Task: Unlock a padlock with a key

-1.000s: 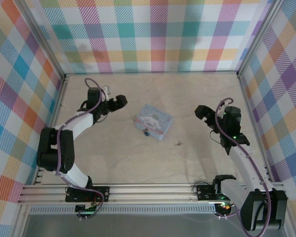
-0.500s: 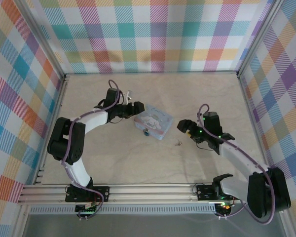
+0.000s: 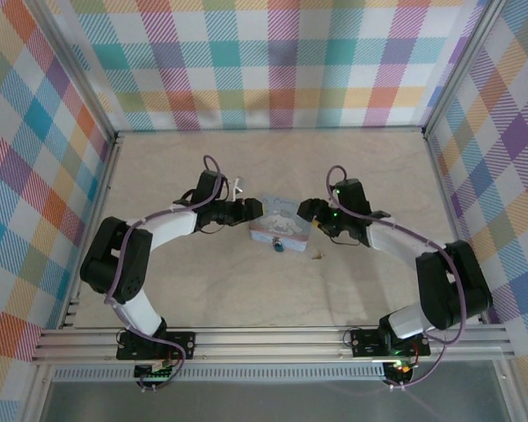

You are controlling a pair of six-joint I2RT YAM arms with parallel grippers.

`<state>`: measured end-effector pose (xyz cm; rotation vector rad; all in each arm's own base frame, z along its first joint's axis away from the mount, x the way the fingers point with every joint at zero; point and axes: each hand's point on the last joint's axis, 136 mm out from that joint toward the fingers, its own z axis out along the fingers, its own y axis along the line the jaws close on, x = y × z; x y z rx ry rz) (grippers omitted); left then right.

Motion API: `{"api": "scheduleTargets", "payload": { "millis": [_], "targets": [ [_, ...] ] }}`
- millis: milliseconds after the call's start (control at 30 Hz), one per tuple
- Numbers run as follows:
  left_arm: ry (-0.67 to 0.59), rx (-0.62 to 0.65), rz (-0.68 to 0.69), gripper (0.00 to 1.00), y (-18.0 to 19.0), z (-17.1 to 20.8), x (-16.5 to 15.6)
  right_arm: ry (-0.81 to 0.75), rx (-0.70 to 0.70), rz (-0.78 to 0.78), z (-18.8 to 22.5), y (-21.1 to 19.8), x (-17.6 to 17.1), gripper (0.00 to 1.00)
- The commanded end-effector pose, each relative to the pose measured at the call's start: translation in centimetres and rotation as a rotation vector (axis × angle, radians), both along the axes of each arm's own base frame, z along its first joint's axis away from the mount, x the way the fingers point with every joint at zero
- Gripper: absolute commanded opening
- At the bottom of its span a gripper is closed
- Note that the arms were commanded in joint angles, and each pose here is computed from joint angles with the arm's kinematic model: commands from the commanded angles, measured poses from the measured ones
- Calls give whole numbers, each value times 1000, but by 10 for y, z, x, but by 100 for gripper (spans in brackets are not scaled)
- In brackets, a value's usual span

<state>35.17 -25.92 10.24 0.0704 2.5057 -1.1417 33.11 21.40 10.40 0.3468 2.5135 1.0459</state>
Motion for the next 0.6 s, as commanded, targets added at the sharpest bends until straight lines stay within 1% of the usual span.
{"api": "scheduleTargets", "payload": {
  "millis": [0,233,567],
  "targets": [
    [-23,-22,10,61,-1,11,-11,-14,22,68,7,25,6,69],
    [-50,33,84,60,15,10,-10,1,5,97,-3,42,26,68],
    [-47,60,121,60,5,3,28,-12,-54,100,-3,48,52,68]
  ]
}}
